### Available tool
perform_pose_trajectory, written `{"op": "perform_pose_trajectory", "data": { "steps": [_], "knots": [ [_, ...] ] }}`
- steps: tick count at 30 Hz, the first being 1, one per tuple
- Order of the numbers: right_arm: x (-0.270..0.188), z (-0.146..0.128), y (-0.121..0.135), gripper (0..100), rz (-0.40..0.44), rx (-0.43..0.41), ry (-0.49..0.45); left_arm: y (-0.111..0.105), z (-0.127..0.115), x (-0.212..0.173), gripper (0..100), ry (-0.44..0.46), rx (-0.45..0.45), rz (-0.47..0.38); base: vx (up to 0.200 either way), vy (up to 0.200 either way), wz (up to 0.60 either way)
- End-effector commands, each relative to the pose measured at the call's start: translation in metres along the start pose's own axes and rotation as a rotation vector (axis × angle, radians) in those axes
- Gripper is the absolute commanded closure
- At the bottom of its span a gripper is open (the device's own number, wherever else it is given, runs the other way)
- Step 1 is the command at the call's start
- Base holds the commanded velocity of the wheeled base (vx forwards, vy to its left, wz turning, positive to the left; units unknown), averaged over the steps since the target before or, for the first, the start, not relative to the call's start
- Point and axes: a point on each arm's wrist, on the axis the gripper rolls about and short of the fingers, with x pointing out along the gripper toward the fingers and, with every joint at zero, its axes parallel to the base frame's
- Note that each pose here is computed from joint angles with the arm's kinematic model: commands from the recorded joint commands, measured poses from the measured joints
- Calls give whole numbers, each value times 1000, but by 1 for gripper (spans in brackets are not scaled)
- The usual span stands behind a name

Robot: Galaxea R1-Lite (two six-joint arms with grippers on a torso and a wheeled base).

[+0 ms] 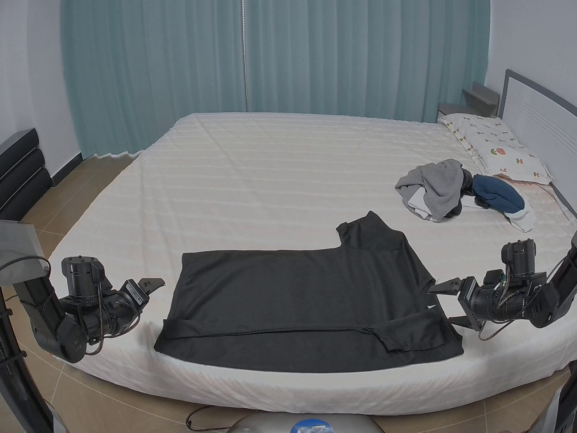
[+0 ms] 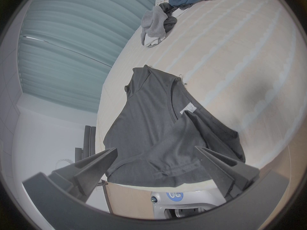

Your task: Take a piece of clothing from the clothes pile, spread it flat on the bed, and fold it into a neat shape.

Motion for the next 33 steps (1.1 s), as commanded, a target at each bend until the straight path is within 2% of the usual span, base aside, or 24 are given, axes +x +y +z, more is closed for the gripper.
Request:
{"op": "perform_pose_trajectory", "data": {
  "steps": [1,3,7,10,12,17,21,24,33],
  "knots": [
    [0,0,0,0,1,-1,1,-3,-3,-3,0,9,8,-9,0,0,0],
    [0,0,0,0,0,-1,0,-5,-3,-6,0,4,12,-15,0,0,0],
    [0,0,0,0,1,-2,1,-23,-20,-23,0,52,53,-72,0,0,0],
    [0,0,0,0,1,-2,1,-28,-30,-27,0,86,73,-89,0,0,0],
    [0,0,0,0,0,-1,0,-32,-46,-29,0,151,92,-91,0,0,0],
    [0,-1,0,0,0,-2,2,-34,-67,-24,0,237,97,-62,0,0,0],
    [1,-1,-1,0,-2,-2,4,-27,-87,-19,0,335,122,6,0,0,0],
    [1,-1,-1,0,-4,-4,6,-25,-90,-14,0,342,124,41,0,0,0],
    [2,-1,-2,0,-7,-7,7,-24,-86,-1,0,328,110,51,0,0,0]
  ]
}}
